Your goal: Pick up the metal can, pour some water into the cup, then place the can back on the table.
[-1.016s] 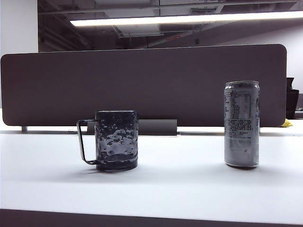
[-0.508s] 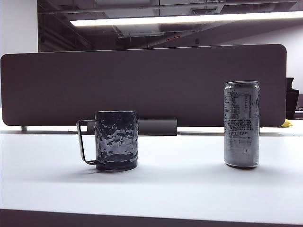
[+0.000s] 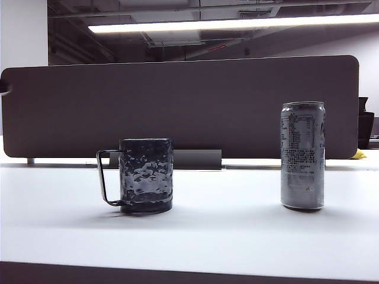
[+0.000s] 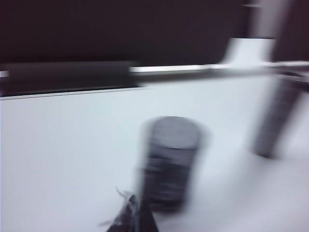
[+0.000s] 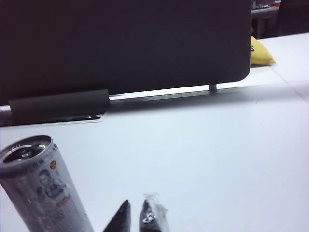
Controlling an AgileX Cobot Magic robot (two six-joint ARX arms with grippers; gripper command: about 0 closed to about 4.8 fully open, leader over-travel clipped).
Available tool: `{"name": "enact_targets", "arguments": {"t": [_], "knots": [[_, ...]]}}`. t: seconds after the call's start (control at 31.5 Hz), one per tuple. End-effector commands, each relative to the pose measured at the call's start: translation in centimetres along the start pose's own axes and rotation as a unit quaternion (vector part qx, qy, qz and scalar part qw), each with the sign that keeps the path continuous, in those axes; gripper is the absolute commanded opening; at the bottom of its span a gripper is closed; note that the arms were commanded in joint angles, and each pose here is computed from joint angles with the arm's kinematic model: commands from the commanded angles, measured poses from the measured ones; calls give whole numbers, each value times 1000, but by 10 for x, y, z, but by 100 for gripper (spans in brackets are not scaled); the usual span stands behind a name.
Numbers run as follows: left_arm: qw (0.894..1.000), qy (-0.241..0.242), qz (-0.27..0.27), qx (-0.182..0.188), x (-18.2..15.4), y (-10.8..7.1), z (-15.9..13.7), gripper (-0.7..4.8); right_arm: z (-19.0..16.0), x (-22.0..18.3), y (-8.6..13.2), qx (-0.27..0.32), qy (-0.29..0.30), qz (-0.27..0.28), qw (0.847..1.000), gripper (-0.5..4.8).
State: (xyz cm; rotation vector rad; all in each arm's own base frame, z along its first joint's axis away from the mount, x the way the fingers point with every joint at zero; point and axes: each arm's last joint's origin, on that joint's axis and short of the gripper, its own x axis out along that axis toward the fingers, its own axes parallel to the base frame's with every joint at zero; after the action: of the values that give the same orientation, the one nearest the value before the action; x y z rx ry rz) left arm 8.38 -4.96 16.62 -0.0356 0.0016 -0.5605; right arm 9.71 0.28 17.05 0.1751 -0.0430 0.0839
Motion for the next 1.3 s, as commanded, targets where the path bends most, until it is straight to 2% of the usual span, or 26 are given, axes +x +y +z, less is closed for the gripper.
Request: {"name": "enact_targets", "arguments": {"t": [0.03, 0.13, 0.19, 0.25, 0.29, 0.35, 0.41, 0.48, 0.54, 0.57, 0.7, 0.86, 1.3], "knots": [[997, -3, -81, 1, 0, -5, 1, -5, 1, 0, 1, 78, -5, 8, 997, 36], [996, -3, -87, 1, 0, -5, 1, -5, 5, 0, 4, 123, -15, 62, 990, 36], [996, -3, -87, 1, 0, -5, 1, -5, 16, -3, 11, 131, -45, 150, 979, 35], [996, -3, -87, 1, 0, -5, 1, -5, 27, -6, 16, 127, -89, 210, 965, 35], [996, -3, -87, 1, 0, -5, 1, -5, 32, -8, 19, 124, -105, 227, 960, 35], [996, -3, -84, 1, 0, -5, 1, -5, 32, -8, 22, 109, -98, 231, 962, 60], [997, -3, -83, 1, 0, -5, 1, -5, 26, -5, 26, 89, -68, 219, 969, 134], [997, -3, -83, 1, 0, -5, 1, -5, 18, -2, 30, 80, -39, 202, 975, 235], [997, -3, -83, 1, 0, -5, 1, -5, 12, 1, 36, 49, -20, 196, 979, 445], [997, -3, -83, 1, 0, -5, 1, -5, 9, 2, 39, 25, -11, 189, 982, 479], [996, -3, -84, 1, 0, -5, 1, -5, 1, 4, 49, -44, 2, 124, 991, 479], [997, -3, -83, 1, 0, -5, 1, -5, -1, 4, 58, -56, 4, 83, 995, 479], [996, -3, -84, 1, 0, -5, 1, -5, -13, 35, 61, -48, 18, 77, 996, 479]]}}
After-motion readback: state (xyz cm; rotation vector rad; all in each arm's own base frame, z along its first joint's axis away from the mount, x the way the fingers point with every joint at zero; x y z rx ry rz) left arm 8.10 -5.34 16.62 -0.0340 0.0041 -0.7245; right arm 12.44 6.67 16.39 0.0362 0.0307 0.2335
